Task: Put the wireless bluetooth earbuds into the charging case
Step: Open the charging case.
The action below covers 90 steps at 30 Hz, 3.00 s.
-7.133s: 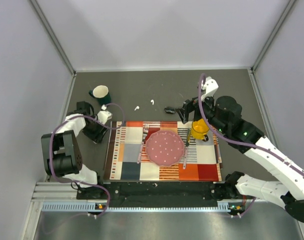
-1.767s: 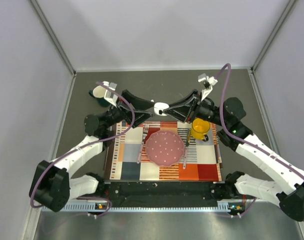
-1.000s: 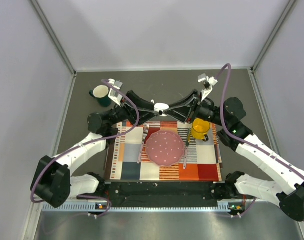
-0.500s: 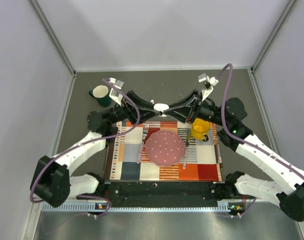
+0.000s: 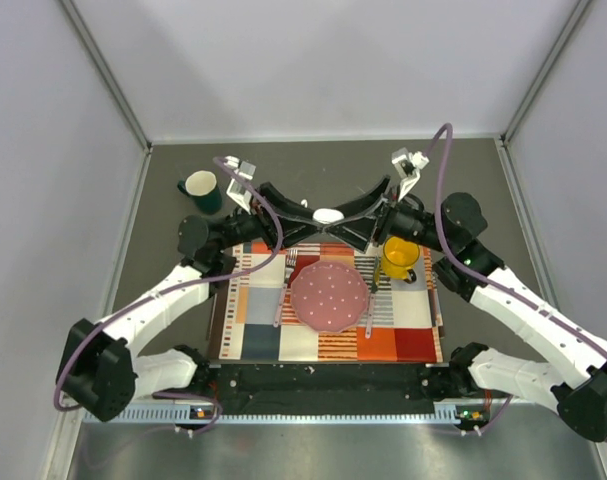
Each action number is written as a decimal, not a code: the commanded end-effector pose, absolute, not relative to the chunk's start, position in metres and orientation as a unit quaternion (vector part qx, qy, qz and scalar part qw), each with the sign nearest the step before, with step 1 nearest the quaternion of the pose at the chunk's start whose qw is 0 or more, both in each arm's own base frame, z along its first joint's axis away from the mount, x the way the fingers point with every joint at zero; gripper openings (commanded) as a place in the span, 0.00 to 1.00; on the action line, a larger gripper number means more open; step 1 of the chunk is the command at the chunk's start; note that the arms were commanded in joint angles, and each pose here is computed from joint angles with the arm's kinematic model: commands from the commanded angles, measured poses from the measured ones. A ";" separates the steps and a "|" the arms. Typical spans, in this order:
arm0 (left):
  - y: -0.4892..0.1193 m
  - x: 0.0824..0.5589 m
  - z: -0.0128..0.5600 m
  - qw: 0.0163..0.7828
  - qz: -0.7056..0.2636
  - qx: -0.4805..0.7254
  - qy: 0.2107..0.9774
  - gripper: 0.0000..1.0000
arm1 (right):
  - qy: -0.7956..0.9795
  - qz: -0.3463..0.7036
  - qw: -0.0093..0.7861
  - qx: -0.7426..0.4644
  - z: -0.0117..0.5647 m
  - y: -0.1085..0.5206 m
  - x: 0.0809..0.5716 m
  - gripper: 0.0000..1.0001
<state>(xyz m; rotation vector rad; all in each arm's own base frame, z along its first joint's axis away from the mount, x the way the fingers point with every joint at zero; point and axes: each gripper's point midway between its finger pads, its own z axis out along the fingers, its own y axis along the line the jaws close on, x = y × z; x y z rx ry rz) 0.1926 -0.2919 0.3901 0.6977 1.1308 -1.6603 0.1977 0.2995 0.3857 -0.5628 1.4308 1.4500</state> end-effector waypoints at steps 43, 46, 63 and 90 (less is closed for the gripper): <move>-0.252 0.217 0.375 0.700 -0.433 0.321 0.468 0.00 | 0.622 0.746 0.238 -0.017 0.403 0.323 0.216 0.94; -0.251 0.218 0.377 0.704 -0.430 0.319 0.467 0.00 | 0.634 0.743 0.216 -0.013 0.397 0.327 0.216 0.93; -0.258 0.217 0.378 0.701 -0.433 0.331 0.460 0.00 | 0.664 0.728 0.170 -0.004 0.380 0.336 0.220 0.56; -0.258 0.214 0.388 0.710 -0.473 0.288 0.435 0.51 | 0.635 0.757 0.152 -0.008 0.387 0.335 0.214 0.12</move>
